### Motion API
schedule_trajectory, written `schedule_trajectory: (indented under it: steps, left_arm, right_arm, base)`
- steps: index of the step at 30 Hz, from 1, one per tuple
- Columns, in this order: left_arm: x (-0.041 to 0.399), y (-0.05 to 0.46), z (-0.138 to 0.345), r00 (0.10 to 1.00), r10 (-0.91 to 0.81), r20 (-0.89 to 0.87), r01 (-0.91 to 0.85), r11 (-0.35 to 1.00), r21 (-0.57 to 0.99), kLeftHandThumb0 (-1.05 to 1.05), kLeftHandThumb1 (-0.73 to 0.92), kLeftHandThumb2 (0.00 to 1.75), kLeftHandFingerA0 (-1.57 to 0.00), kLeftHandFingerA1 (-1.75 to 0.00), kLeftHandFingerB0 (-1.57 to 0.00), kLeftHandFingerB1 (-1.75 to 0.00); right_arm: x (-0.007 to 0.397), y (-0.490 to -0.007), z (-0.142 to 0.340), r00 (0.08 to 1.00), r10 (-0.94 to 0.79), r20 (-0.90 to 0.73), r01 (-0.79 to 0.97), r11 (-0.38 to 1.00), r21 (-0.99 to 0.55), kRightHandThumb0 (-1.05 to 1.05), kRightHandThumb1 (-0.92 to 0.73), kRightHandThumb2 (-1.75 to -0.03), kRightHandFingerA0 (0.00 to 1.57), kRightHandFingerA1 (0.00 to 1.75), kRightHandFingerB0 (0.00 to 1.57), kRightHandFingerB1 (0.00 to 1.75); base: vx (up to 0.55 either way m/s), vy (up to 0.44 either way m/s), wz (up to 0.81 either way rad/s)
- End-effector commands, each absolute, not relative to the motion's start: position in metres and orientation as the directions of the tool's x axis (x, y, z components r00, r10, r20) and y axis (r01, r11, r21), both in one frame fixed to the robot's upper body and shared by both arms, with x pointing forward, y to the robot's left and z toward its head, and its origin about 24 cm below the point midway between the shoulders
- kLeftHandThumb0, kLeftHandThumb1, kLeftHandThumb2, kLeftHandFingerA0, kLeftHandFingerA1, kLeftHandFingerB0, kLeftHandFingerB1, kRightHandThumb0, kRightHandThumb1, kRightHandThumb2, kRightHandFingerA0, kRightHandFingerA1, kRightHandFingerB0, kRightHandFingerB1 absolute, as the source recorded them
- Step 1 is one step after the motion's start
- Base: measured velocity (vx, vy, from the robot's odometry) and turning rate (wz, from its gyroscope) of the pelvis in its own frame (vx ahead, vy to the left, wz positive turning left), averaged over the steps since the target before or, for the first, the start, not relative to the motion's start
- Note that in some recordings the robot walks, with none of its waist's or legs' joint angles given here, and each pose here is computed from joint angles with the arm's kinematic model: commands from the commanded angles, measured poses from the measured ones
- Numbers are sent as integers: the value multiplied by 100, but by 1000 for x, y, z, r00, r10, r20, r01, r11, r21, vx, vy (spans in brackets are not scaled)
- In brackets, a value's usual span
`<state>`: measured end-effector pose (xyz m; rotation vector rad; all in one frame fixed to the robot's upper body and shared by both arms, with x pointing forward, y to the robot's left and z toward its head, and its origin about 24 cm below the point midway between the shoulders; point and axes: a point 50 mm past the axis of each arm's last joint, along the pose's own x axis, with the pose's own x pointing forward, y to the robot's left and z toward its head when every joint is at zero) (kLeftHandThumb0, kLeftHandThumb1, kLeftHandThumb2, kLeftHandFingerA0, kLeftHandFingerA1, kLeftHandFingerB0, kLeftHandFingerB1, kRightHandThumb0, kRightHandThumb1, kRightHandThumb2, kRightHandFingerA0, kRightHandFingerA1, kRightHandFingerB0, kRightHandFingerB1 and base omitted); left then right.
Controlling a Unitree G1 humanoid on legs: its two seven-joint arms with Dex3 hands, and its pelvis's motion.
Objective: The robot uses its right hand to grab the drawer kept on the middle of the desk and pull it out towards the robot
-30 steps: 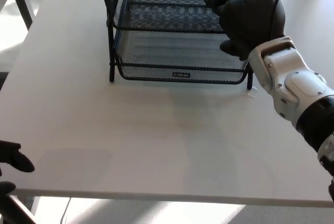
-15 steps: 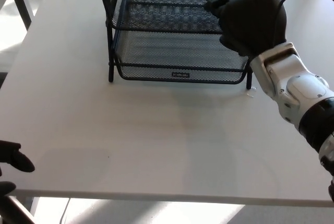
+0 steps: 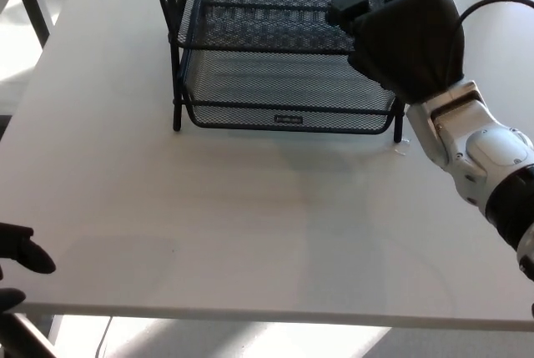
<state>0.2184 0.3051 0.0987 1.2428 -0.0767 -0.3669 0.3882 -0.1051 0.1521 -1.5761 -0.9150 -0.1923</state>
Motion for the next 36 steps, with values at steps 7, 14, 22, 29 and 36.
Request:
schedule_trajectory:
  steps: [7,14,22,29,36]
  left_arm:
    - [220,305,103,927,-338,-161,245,222,944,-30,56,57,-79,-92,-82,-61]
    - [219,307,102,930,-325,-171,251,222,942,-30,57,57,-78,-89,-82,-61]
    - [218,308,102,928,-323,-186,261,208,943,-30,57,57,-77,-86,-81,-59]
    - [218,308,101,928,-331,-172,250,211,945,-29,56,57,-79,-87,-82,-60]
    - [218,309,101,930,-327,-169,247,215,945,-29,56,57,-79,-88,-82,-60]
  right_arm:
    - [340,-131,133,423,496,758,782,222,-582,-47,-54,-58,91,135,92,66]
    - [318,-138,128,407,492,770,775,260,-576,-46,-50,-57,93,132,94,63]
    - [288,-150,120,426,478,768,752,284,-594,-42,-53,-58,94,128,93,61]
    - [276,-152,116,453,452,768,746,279,-605,-43,-57,-59,93,123,93,60]
    - [277,-150,116,461,440,771,742,287,-607,-42,-57,-58,94,121,94,59]
  base:
    - [0,0,0]
    - [0,0,0]
    - [0,0,0]
    - [0,0,0]
    - [0,0,0]
